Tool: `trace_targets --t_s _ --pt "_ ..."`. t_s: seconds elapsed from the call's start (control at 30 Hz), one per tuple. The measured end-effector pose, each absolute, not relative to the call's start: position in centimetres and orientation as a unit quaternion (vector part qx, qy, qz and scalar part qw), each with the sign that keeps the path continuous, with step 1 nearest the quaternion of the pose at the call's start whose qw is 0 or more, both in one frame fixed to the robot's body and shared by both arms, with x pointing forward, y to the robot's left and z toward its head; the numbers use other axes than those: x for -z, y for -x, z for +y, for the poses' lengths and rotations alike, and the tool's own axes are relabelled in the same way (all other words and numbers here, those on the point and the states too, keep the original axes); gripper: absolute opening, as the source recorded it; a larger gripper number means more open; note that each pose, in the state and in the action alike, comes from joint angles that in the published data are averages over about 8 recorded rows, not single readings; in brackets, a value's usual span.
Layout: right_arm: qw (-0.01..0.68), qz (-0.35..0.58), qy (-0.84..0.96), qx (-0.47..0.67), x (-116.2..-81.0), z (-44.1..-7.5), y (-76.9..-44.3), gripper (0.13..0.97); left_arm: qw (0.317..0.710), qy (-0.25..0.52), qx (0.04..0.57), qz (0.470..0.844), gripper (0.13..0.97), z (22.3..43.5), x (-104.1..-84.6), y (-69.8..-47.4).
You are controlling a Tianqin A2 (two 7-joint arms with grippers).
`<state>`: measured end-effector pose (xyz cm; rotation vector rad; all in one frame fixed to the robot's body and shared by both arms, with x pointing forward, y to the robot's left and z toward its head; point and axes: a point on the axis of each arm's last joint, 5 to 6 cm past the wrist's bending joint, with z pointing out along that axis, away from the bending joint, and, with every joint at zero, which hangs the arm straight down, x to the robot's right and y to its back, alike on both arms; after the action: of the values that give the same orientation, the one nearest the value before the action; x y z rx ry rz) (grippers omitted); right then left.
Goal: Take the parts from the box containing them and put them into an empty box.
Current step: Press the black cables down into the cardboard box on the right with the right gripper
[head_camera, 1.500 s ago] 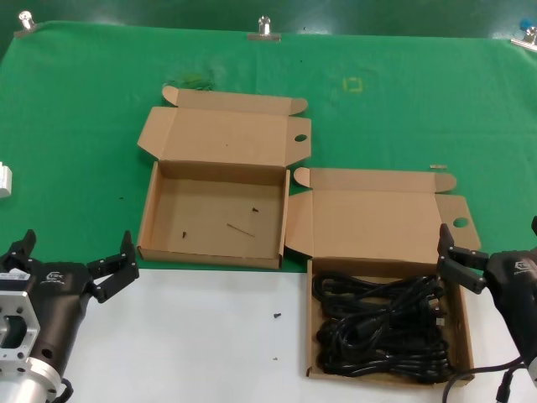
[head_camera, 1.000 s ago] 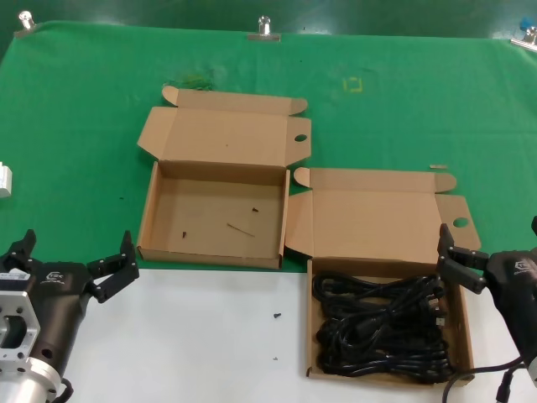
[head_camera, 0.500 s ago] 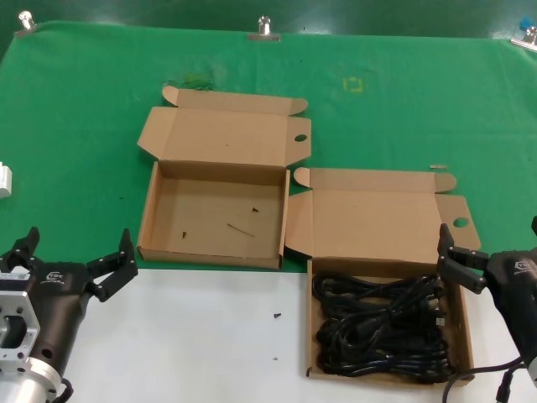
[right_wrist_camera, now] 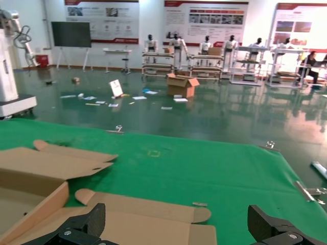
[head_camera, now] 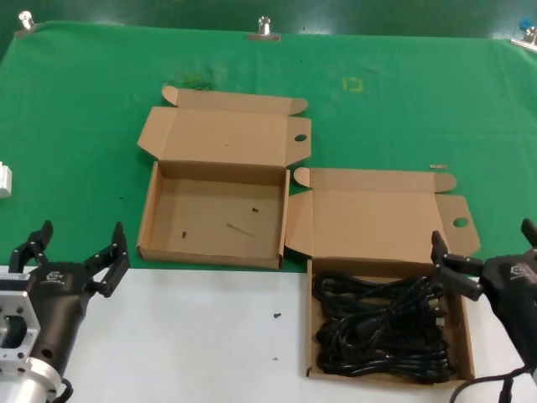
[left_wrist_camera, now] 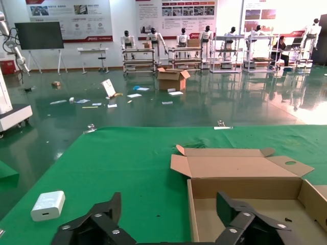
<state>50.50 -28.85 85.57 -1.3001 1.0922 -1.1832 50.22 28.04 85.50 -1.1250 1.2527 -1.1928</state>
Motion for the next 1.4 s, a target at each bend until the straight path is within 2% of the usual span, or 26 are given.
trace_targets --t_s 0.17,0.2,0.37,0.47,0.5,0.77,0.9,1.1,1.4 --pt "0.517 0.419 0.571 0.481 -86.5 -30.1 -50.5 0.965 0.513 0.468 0.496 0.521 0.624 28.0 -85.5 -50.2" --pt "0.518 0.408 0.580 0.478 -86.8 -30.5 -50.5 0.965 0.513 0.468 0.496 0.521 0.624 28.0 -85.5 -50.2" --pt "0.514 0.338 0.640 0.459 -88.6 -33.0 -51.0 0.965 0.513 0.468 0.496 0.521 0.489 28.0 -85.5 -50.2" --pt "0.501 0.291 0.681 0.448 -89.4 -34.7 -51.6 0.965 0.513 0.468 0.496 0.521 0.408 28.0 -85.5 -50.2" --pt "0.495 0.275 0.694 0.445 -89.7 -35.3 -51.9 0.965 0.513 0.468 0.496 0.521 0.408 28.0 -85.5 -50.2" --pt "0.436 0.143 0.788 0.411 -92.1 -39.9 -54.4 0.965 0.513 0.468 0.496 0.521 0.253 28.0 -85.5 -50.2" --pt "0.403 0.072 0.823 0.393 -93.7 -42.0 -56.2 0.965 0.513 0.468 0.496 0.521 0.253 28.0 -85.5 -50.2" --pt "0.353 -0.032 0.860 0.366 -97.0 -44.1 -58.9 0.965 0.513 0.468 0.496 0.521 0.185 28.0 -85.5 -50.2" --pt "0.327 -0.150 0.878 0.316 -100.6 -44.1 -62.1 0.965 0.513 0.468 0.496 0.521 0.145 28.0 -85.5 -50.2"
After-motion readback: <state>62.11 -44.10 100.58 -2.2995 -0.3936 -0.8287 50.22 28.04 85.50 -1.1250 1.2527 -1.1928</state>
